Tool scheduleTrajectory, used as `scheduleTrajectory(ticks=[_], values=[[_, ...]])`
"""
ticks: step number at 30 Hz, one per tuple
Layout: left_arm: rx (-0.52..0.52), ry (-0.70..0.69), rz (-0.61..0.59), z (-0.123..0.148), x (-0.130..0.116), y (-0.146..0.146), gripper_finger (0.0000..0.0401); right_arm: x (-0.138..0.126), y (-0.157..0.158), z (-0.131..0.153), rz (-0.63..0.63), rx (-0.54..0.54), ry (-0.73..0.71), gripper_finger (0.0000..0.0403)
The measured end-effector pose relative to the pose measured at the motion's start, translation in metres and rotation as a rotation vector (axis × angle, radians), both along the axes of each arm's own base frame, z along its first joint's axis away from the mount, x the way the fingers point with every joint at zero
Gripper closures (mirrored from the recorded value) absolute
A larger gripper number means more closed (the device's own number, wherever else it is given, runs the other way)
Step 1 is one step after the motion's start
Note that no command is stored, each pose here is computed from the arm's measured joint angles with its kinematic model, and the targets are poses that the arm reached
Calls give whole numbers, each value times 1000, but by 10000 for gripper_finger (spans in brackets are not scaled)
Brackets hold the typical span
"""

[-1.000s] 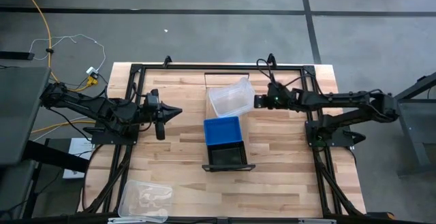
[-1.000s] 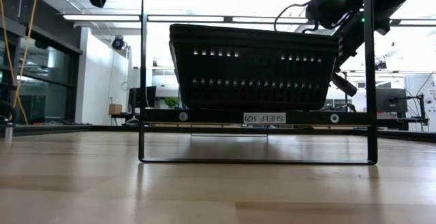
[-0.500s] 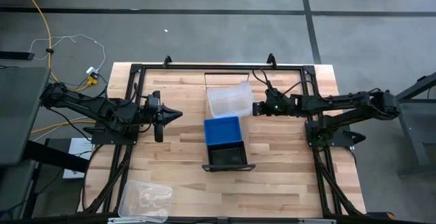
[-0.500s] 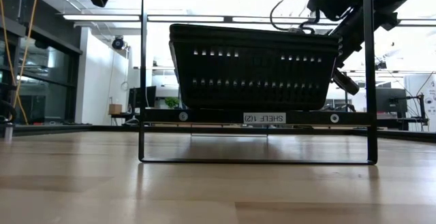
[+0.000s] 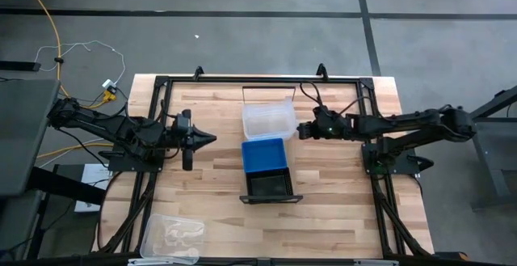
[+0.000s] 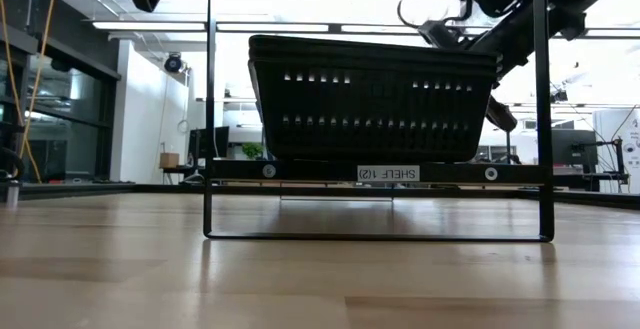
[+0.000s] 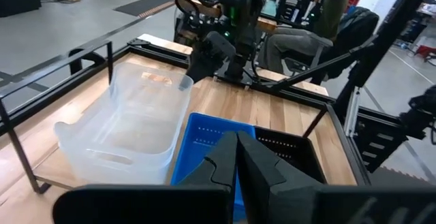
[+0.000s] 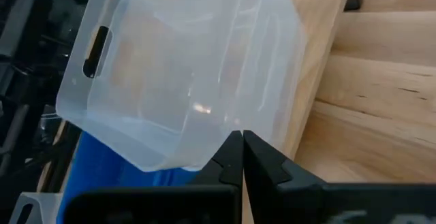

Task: Stack baskets on shelf by color
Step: Stack the right transparent bin on top of the other transparent bin on the shelf, then stack the transparent bin on top of the other transparent bin on the shelf

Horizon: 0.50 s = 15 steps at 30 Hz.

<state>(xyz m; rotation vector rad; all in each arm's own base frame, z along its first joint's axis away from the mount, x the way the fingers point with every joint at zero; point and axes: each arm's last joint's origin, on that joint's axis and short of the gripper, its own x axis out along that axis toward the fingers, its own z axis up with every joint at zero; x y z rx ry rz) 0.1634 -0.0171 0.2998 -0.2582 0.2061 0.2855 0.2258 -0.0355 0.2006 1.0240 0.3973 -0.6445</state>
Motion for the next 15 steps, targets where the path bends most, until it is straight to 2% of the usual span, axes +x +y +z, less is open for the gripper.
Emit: scheduleTrajectory(ticks=[8,15], values=[[-46,16,-30,-3,1,-2,401,-14,5,15,70,-23,-18,403],[-111,146,-194,-21,16,-21,401,-21,20,27,184,-81,-62,403]])
